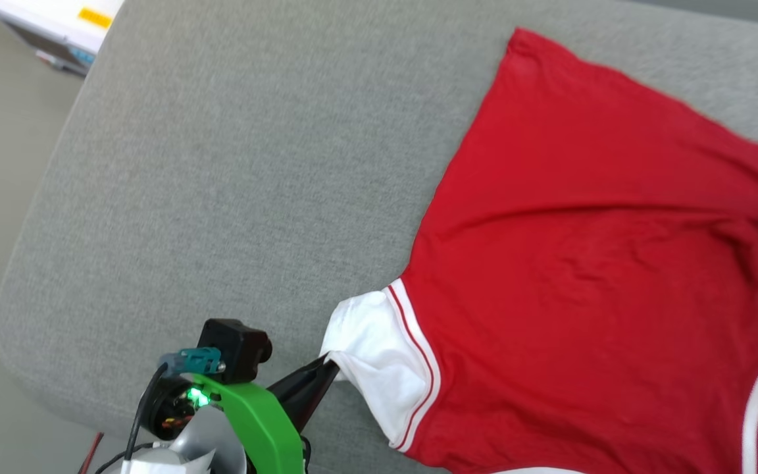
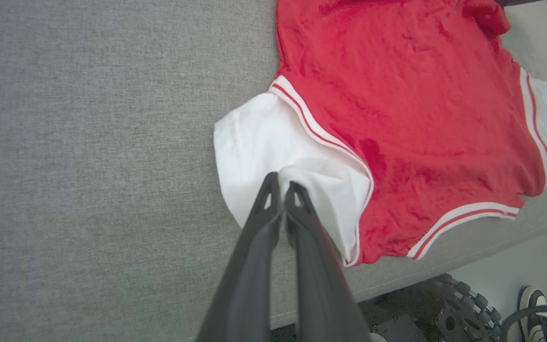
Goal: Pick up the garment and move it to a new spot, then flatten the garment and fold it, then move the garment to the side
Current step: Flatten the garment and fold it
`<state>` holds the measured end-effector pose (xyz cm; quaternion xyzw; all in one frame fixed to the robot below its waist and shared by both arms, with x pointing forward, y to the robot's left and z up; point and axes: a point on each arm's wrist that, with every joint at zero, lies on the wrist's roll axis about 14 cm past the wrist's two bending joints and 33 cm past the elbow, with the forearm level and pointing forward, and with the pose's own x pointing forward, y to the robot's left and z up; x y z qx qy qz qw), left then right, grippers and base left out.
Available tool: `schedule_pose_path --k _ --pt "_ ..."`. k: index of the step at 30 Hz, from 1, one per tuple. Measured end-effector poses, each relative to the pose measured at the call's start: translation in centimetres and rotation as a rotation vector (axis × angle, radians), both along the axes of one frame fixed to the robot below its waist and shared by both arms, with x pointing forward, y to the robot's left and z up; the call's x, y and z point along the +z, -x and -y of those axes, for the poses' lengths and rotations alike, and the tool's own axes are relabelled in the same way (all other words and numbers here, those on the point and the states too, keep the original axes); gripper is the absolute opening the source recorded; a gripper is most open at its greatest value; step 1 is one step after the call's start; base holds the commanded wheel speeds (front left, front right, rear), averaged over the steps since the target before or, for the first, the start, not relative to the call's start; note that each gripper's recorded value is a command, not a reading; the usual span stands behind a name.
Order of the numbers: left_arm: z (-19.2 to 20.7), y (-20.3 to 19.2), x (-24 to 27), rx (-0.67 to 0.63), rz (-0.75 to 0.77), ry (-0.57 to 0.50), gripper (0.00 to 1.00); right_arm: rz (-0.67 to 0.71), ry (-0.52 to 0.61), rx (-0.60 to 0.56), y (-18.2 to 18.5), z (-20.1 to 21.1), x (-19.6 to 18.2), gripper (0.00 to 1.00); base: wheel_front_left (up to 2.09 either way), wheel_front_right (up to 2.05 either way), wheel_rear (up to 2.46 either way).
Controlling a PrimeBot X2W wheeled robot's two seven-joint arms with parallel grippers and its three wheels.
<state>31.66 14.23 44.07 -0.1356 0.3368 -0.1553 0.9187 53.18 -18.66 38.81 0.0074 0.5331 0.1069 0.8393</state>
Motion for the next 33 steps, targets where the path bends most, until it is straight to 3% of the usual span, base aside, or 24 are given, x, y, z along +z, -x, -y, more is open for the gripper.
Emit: schedule_pose_path --k 11,17,27,33 --pt "0.6 0.7 2.0 0.024 0.102 0.049 0.00 0.078 -0.033 -0.096 7.7 4.6 3.5 0.00 0.00 0.00 0.00" --pt "1.5 0.3 3.6 0.031 0.180 0.096 0.00 0.154 -0.084 -0.210 12.0 7.1 5.6 0.00 0.00 0.00 0.00" --pt "2.5 -1.0 4.8 0.056 0.272 0.141 0.00 0.064 -0.048 -0.321 19.9 9.3 3.7 0.00 0.00 0.00 0.00" --pt "2.6 -1.1 4.6 0.061 0.272 0.155 0.00 0.007 -0.040 -0.323 21.3 8.7 1.9 0.00 0.00 0.00 0.00"
